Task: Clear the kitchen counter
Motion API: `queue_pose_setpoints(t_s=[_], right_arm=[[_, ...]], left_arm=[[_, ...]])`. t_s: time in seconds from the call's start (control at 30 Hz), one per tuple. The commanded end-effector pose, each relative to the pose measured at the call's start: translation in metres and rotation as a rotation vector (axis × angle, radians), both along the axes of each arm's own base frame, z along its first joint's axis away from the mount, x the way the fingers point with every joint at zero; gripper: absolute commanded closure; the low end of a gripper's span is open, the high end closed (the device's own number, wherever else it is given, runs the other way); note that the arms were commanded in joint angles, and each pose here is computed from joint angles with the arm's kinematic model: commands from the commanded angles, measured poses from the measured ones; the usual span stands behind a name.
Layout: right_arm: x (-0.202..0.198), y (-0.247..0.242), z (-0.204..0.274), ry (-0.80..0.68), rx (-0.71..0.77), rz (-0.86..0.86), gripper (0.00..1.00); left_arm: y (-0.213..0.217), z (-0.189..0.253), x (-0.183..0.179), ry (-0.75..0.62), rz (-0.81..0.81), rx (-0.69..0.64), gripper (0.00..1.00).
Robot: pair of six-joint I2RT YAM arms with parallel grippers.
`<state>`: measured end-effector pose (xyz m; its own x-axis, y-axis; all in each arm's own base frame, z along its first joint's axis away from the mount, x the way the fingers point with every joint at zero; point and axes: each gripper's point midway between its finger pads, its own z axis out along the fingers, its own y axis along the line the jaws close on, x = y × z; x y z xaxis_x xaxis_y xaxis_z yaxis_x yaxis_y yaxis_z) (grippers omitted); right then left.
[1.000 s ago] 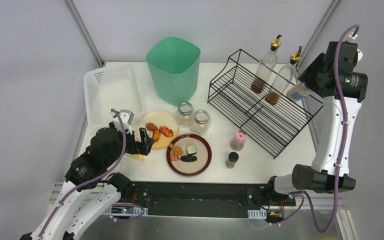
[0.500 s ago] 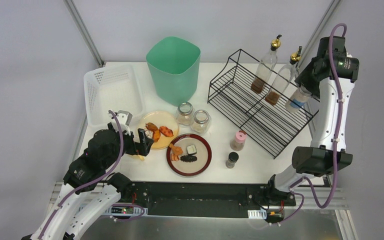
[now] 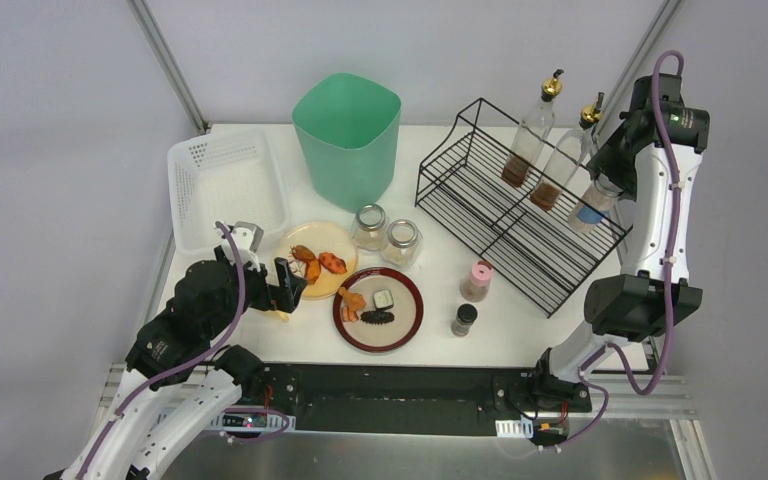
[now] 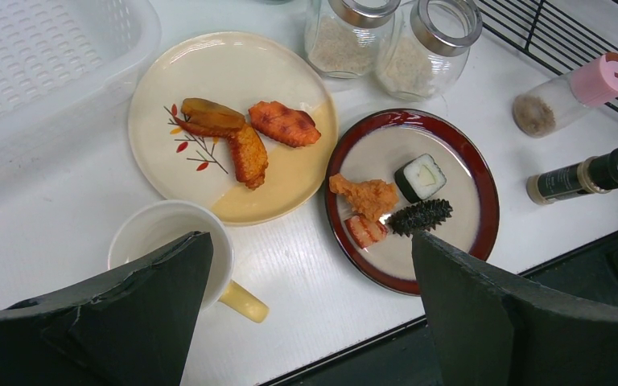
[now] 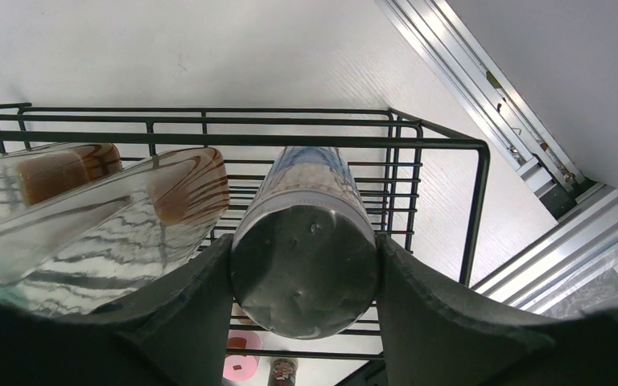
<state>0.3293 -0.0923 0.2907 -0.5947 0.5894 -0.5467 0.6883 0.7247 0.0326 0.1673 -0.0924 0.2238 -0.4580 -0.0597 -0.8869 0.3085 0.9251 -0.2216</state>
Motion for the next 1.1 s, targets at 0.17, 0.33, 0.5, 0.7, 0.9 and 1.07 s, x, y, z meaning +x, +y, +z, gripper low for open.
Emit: queue_pose_setpoints(t_s=[0.17, 0.33, 0.5, 0.7, 0.9, 1.07], right_arm=[[0.005, -0.005, 0.005, -0.029, -0.011, -0.016, 0.53], [0.003, -0.004, 0.018, -0.077, -0.017, -0.019, 0.42], [-0.006, -0.003, 0.038, -0.15, -0.033, -0.025, 0.3], [-0.024, 0.005, 0.072, -0.273, -0.046, -0.011, 0.23], [-0.048, 0.035, 0.098, -0.378, -0.023, 0.088, 0.2], [-0.078, 0.081, 0.095, -0.442, 0.064, 0.266, 0.2]], left_arm=[[-0.002, 0.002, 0.003, -0.012, -0.007, 0.002, 0.0], [-0.002, 0.001, 0.004, -0.008, -0.005, 0.008, 0.0], [-0.003, 0.0, 0.004, 0.0, -0.01, 0.009, 0.0], [-0.004, -0.002, 0.005, 0.01, -0.013, 0.013, 0.0], [-0.005, -0.003, 0.006, 0.018, -0.013, 0.018, 0.0], [-0.008, -0.006, 0.006, 0.034, -0.025, 0.022, 0.0]])
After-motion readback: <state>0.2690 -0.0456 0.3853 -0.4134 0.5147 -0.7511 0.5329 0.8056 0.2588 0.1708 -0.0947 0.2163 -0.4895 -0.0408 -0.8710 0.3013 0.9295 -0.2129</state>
